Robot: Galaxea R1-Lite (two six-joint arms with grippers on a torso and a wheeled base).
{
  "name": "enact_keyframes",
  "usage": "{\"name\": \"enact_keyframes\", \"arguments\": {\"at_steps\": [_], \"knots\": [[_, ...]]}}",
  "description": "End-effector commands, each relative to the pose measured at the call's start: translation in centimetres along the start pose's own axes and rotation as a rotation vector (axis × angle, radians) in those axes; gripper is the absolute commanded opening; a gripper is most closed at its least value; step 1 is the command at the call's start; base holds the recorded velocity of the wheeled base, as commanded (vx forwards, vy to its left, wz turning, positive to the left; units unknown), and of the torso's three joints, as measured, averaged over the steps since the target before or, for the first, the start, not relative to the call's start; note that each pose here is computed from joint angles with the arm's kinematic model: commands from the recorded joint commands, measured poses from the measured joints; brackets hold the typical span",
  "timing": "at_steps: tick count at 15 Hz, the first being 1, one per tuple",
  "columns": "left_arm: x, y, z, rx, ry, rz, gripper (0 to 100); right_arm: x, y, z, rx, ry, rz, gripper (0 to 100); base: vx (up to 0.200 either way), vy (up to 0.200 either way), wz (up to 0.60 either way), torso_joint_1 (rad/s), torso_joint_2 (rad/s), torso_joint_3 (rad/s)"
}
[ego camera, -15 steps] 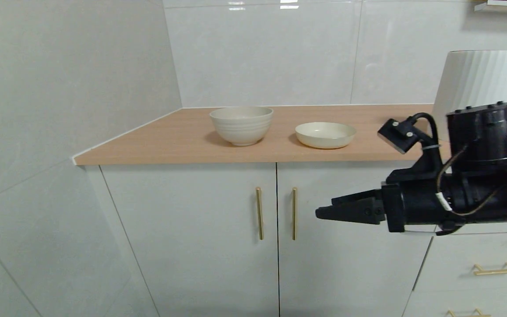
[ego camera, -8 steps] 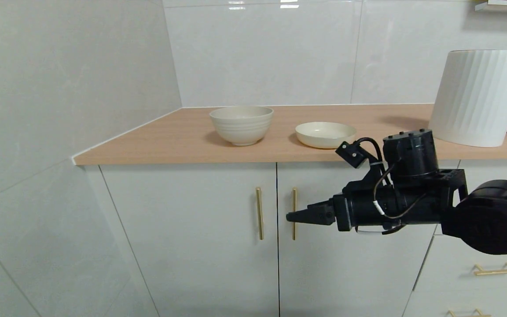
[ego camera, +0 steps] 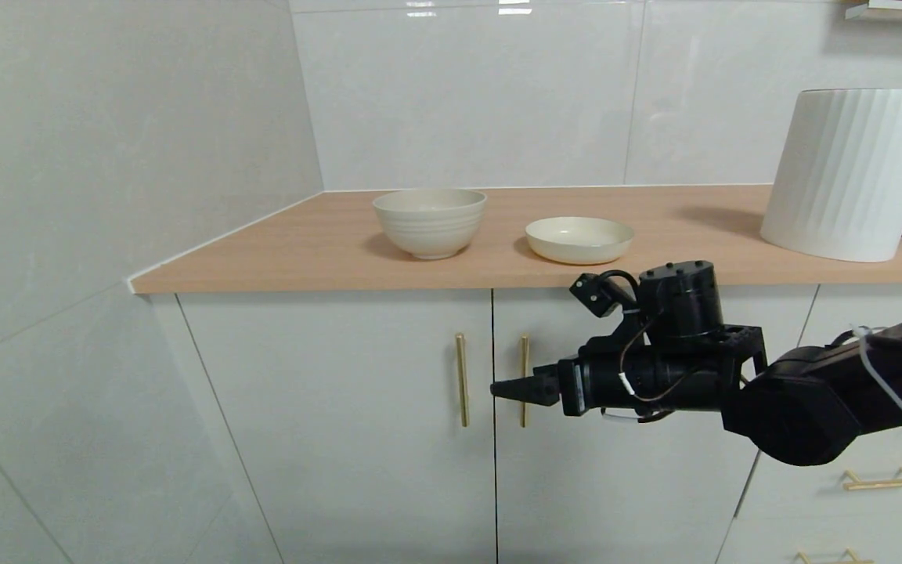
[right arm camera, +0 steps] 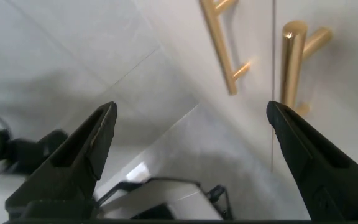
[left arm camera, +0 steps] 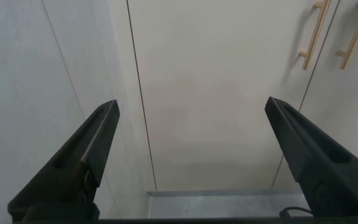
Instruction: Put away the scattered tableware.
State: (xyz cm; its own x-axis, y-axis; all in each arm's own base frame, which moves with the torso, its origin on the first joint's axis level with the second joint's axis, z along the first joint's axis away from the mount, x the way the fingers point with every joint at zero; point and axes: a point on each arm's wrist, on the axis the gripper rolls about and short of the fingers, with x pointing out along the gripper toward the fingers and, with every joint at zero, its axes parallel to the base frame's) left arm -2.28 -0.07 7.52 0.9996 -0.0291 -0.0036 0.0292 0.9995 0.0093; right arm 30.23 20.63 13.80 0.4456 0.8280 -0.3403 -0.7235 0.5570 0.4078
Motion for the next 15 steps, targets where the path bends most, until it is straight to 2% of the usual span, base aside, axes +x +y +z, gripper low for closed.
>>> {"name": "enact_keyframes", "arguments": {"at_steps": [1,10,15], "knots": [[0.0,0.0,0.0,0.000,-0.001,0.000,100,1.4,-1.2,-1.1,0.015,0.020,-0.035,100,0.000,0.000,0.00,0.000,0.00,0.000],[0.0,0.0,0.0,0.000,-0.001,0.000,100,2.9,-2.2,-1.3,0.010,-0.040,-0.073,100,0.000,0.000,0.00,0.000,0.00,0.000],[0.0,0.0,0.0,0.000,-0.001,0.000,100,3.3,-2.2,-1.4,0.056,-0.049,-0.062,100,0.000,0.000,0.00,0.000,0.00,0.000]]}}
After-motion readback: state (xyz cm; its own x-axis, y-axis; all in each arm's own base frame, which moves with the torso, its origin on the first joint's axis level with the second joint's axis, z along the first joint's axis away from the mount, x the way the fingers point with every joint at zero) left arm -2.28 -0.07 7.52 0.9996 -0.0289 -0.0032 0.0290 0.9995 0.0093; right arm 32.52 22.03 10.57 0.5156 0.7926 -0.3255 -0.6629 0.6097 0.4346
